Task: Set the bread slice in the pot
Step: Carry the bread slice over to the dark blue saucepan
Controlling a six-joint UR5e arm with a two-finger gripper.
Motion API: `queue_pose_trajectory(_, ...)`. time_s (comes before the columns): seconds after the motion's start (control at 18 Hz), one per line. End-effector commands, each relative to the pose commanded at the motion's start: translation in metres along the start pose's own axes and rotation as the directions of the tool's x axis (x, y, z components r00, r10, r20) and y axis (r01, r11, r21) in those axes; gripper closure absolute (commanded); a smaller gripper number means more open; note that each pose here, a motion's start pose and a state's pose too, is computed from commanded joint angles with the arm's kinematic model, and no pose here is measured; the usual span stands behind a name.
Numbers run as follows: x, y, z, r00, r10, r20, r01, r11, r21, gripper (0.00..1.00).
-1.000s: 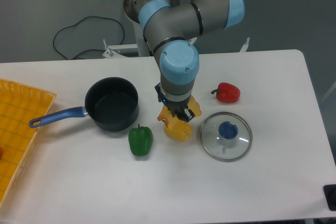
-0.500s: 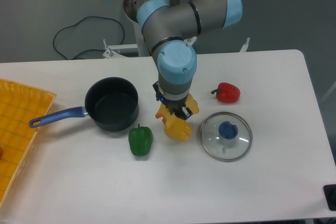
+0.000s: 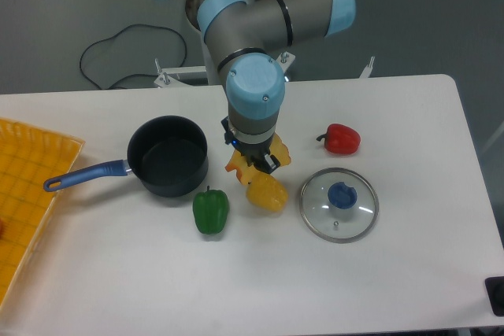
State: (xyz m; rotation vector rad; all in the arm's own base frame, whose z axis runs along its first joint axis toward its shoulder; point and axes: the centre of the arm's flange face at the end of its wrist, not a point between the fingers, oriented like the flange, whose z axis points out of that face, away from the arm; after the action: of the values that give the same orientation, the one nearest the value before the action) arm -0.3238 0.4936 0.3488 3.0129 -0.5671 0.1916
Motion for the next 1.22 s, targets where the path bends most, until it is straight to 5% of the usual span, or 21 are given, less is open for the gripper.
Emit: queue_pose_trajectory(1.22, 0.087, -0.044, 0.014, 1.0, -0.017, -0.012, 0.017, 0.999, -0.027, 1.0)
